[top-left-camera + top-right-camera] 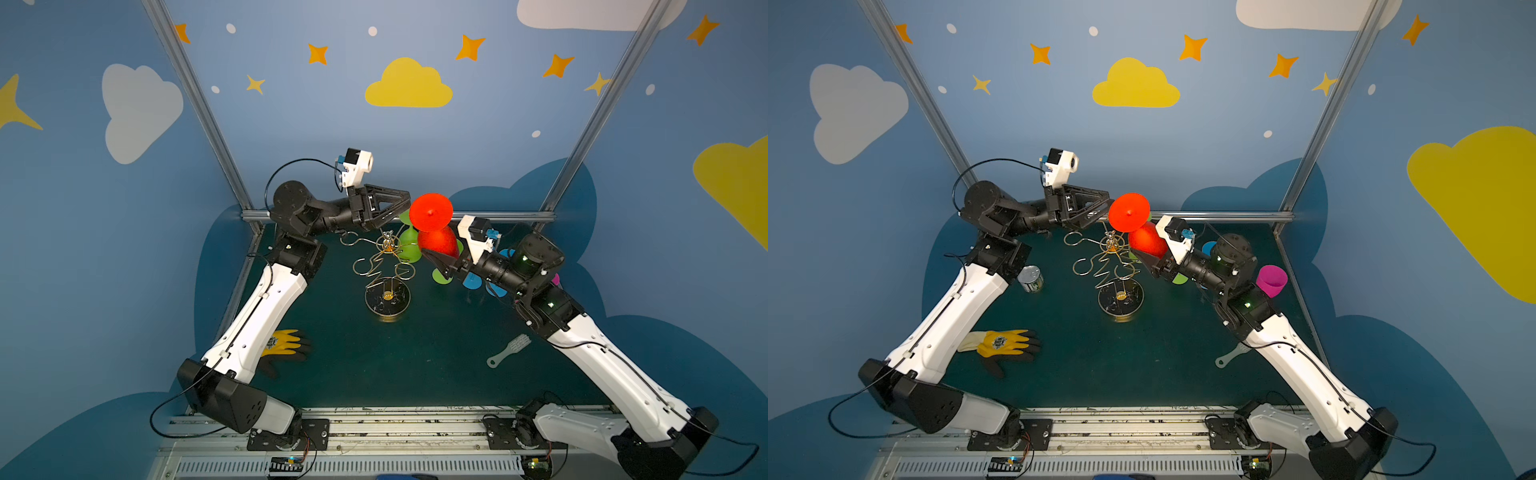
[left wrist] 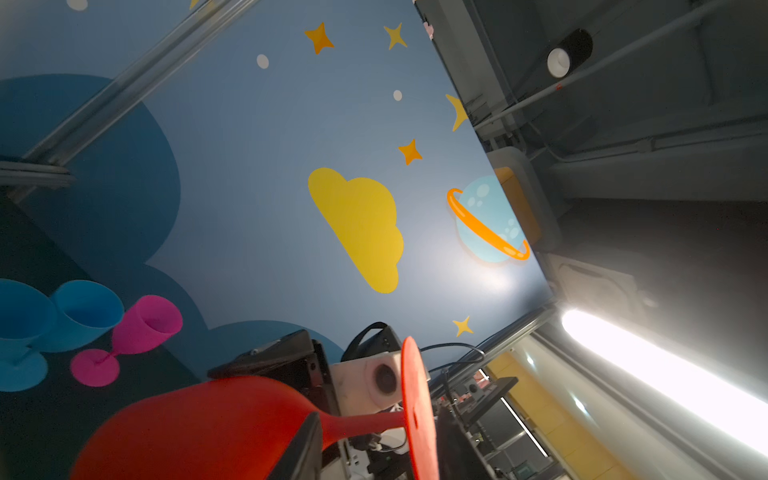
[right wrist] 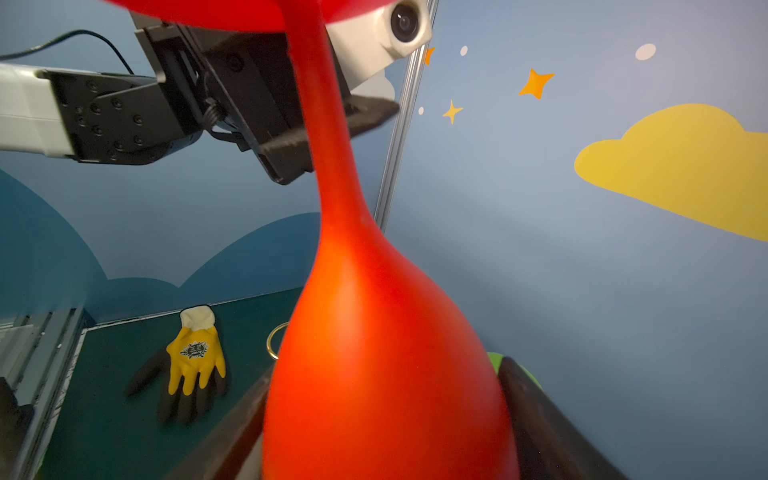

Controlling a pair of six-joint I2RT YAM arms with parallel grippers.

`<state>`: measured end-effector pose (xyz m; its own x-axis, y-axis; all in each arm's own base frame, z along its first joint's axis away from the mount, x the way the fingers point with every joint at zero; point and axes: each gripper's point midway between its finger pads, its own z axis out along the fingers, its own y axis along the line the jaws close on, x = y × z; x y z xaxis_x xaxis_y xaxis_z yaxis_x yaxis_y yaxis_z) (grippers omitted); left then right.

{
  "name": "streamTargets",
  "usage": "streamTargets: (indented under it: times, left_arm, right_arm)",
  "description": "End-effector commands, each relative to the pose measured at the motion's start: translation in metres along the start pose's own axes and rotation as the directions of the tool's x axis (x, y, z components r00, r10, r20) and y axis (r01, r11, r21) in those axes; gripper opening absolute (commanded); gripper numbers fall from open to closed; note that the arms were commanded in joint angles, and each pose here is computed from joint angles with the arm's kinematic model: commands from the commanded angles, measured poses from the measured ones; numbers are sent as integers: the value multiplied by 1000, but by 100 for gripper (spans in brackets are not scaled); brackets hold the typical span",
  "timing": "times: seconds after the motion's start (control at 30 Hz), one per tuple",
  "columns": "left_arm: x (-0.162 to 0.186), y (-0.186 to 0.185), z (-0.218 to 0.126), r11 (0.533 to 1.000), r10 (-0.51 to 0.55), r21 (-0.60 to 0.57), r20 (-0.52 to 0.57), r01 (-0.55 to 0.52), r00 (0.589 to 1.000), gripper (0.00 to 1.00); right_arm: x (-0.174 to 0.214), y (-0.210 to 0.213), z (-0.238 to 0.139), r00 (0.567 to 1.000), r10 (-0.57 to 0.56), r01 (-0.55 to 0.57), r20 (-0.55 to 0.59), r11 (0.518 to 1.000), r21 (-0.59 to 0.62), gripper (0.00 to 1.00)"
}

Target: Take the wine glass off the wine glass rack

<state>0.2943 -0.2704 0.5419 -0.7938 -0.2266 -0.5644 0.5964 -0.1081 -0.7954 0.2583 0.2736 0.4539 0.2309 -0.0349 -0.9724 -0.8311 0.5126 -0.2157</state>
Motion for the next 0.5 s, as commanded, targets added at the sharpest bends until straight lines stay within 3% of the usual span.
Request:
streamTargets:
  times: [0.0, 0.1, 0.17, 0.23, 0.3, 0.37, 0.47]
  left_arm:
    - [-1, -2, -3, 989, 140, -42, 13, -140, 990, 61]
    - [-5, 15, -8, 953, 279, -135, 31, -273, 960, 63]
    - [-9, 26, -10, 904, 395, -191, 30, -383, 918, 63]
    - [-9, 31, -11, 817, 547, -221, 7, -532, 837, 61]
    - [-7, 38, -11, 695, 689, -264, -22, -669, 724, 59]
    - [2, 44, -8, 493, 843, -277, -83, -824, 532, 59]
    - [21, 55, -3, 225, 953, -247, -146, -942, 266, 58]
  right_arm:
    - [0, 2, -20, 995, 90, -89, -34, 995, 46, 28]
    - [10, 1, -36, 984, 148, -139, -95, 986, 96, 24]
    - [20, 1, -48, 972, 186, -167, -143, 977, 136, 21]
    - [31, -2, -57, 955, 230, -195, -188, 963, 186, 19]
    - [44, -6, -65, 931, 280, -222, -234, 944, 243, 18]
    - [54, -7, -70, 903, 329, -252, -276, 926, 281, 17]
    - [60, -4, -71, 879, 368, -285, -304, 915, 284, 16]
